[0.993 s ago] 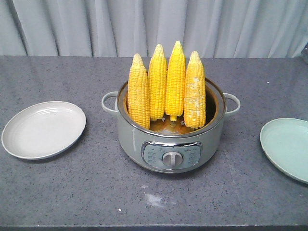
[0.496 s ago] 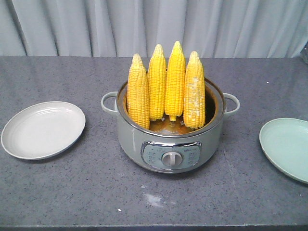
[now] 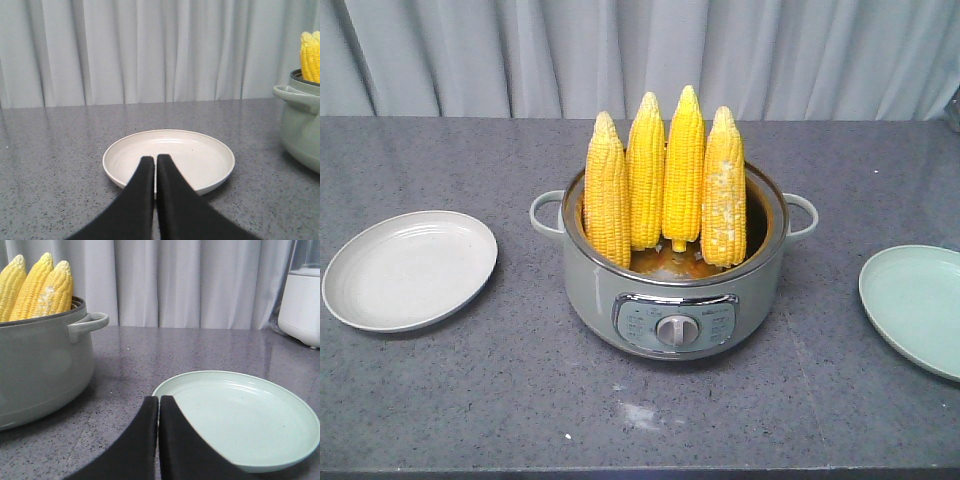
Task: Distribute corn equally
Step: 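Drive closer and center the base on the corn pot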
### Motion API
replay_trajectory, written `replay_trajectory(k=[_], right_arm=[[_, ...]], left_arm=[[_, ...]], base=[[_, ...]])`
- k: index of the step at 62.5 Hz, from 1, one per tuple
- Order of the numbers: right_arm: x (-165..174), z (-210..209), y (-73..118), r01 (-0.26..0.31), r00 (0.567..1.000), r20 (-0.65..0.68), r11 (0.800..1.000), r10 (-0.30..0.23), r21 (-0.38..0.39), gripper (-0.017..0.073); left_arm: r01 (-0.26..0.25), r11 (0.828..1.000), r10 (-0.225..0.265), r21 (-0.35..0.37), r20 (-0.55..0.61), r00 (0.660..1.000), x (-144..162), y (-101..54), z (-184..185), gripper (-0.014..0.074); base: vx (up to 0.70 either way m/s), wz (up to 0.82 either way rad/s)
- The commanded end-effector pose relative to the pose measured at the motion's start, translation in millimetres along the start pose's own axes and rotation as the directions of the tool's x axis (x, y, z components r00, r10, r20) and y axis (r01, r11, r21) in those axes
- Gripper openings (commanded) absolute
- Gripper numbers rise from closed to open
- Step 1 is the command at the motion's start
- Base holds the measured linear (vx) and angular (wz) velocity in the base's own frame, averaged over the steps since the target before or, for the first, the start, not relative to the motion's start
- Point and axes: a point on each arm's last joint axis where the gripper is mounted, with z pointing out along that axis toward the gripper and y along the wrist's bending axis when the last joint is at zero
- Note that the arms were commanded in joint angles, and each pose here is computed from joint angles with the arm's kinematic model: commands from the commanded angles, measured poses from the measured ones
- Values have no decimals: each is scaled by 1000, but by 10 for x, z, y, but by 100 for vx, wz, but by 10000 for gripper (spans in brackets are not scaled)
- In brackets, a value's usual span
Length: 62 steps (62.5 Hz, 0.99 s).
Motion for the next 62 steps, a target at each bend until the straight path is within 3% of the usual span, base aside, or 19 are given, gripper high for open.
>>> replay_trajectory(k=[1, 62], right_arm=[[-34, 0, -3, 4, 998, 68, 1000, -4, 3, -3], [-34, 0, -3, 4, 998, 68, 1000, -4, 3, -3]], left_arm=[[17, 1000, -18, 2, 81, 997, -32, 0, -11, -6], [17, 1000, -18, 2, 81, 997, -32, 0, -11, -6]], base=[[0, 0], [0, 0]])
